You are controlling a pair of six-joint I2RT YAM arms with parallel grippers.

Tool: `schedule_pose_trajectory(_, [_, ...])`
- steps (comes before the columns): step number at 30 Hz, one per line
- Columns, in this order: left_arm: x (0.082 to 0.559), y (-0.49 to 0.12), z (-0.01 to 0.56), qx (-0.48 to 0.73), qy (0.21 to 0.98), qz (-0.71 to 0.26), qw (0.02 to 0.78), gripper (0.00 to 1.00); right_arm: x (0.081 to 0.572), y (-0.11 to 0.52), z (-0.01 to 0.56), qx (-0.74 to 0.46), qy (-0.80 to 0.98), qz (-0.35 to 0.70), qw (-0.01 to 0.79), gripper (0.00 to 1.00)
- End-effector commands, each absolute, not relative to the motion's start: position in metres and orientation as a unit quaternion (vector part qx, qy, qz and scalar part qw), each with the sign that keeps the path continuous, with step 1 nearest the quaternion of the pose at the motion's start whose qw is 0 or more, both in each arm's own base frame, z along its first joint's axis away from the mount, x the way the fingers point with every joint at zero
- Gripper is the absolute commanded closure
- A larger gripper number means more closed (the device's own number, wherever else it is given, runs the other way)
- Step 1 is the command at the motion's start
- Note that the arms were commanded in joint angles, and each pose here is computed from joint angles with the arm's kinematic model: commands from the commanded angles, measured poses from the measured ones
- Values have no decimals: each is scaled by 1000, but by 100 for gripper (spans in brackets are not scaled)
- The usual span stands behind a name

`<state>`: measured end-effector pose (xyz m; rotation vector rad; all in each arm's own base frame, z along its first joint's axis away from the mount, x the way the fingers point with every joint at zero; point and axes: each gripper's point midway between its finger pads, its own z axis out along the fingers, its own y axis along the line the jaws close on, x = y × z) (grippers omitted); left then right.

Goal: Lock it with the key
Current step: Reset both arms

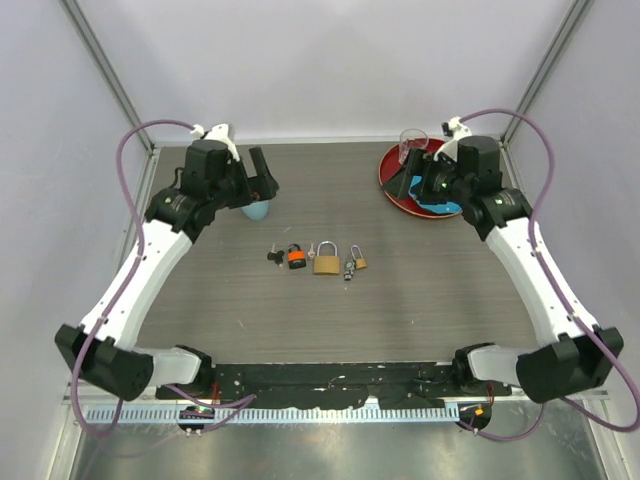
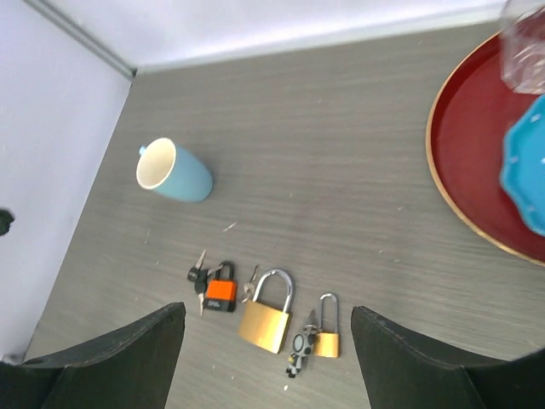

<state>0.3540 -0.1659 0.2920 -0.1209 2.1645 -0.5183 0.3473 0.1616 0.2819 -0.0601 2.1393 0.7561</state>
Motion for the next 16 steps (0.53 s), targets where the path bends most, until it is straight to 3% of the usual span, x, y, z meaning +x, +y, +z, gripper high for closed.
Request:
schedule_pose_trajectory(1, [330,-104,281,-77,876,-80,469,0,340,124,326,0,830,225,510,15])
schedule_pose_trajectory(10, [312,-92,286,-68,856,-78,507,0,331,93,343,47,800,173,573,9])
schedule_pose_trajectory(16, [313,-97,280,-34,845,-87,526,0,340,73,321,83,786,133,598,9])
